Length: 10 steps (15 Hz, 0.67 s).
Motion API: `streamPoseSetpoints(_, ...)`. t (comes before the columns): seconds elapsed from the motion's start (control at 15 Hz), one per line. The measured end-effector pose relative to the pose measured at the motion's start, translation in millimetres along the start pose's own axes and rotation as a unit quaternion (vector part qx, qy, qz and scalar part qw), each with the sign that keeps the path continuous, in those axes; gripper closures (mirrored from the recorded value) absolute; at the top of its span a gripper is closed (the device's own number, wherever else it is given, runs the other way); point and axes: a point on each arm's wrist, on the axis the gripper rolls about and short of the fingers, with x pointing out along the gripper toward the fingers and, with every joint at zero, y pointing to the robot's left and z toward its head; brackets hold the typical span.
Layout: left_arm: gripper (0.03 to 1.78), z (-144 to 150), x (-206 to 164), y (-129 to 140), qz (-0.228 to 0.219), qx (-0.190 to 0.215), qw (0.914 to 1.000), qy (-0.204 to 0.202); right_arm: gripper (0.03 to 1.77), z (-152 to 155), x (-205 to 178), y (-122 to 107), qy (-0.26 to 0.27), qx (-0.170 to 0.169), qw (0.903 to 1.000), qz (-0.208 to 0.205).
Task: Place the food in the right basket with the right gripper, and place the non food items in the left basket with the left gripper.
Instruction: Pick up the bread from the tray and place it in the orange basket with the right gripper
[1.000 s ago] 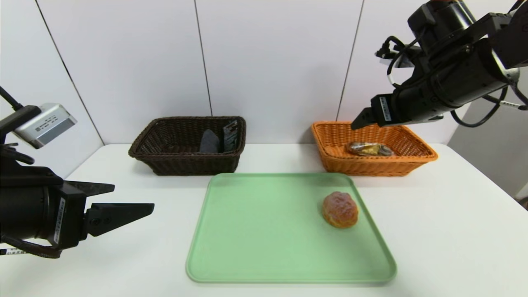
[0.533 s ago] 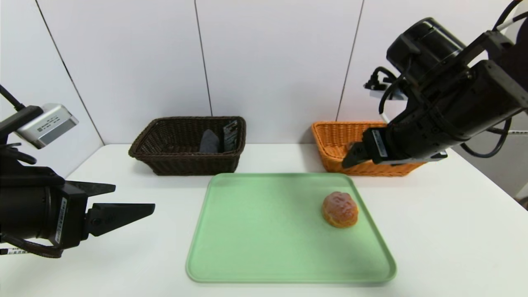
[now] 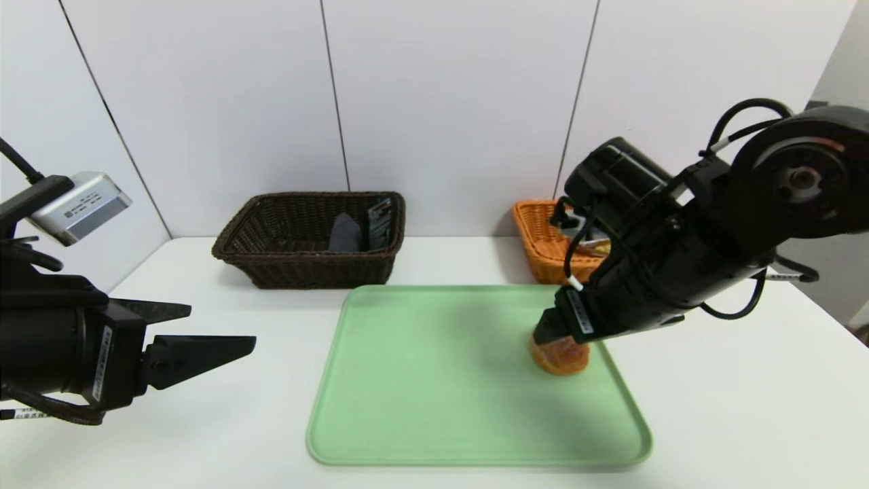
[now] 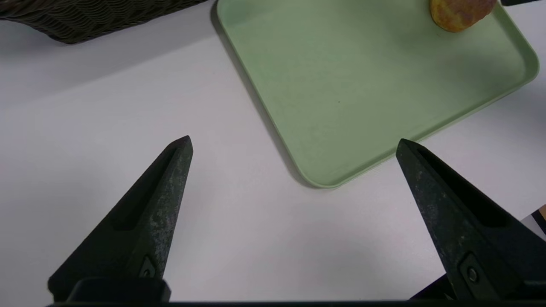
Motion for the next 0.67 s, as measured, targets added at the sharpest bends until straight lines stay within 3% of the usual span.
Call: streamPoseSetpoints(0.67, 0.12, 0, 0, 0, 0.0, 0.0, 1.0, 0.0, 0.11, 10, 61, 8, 0.028, -0.003, 0.9985, -0.046)
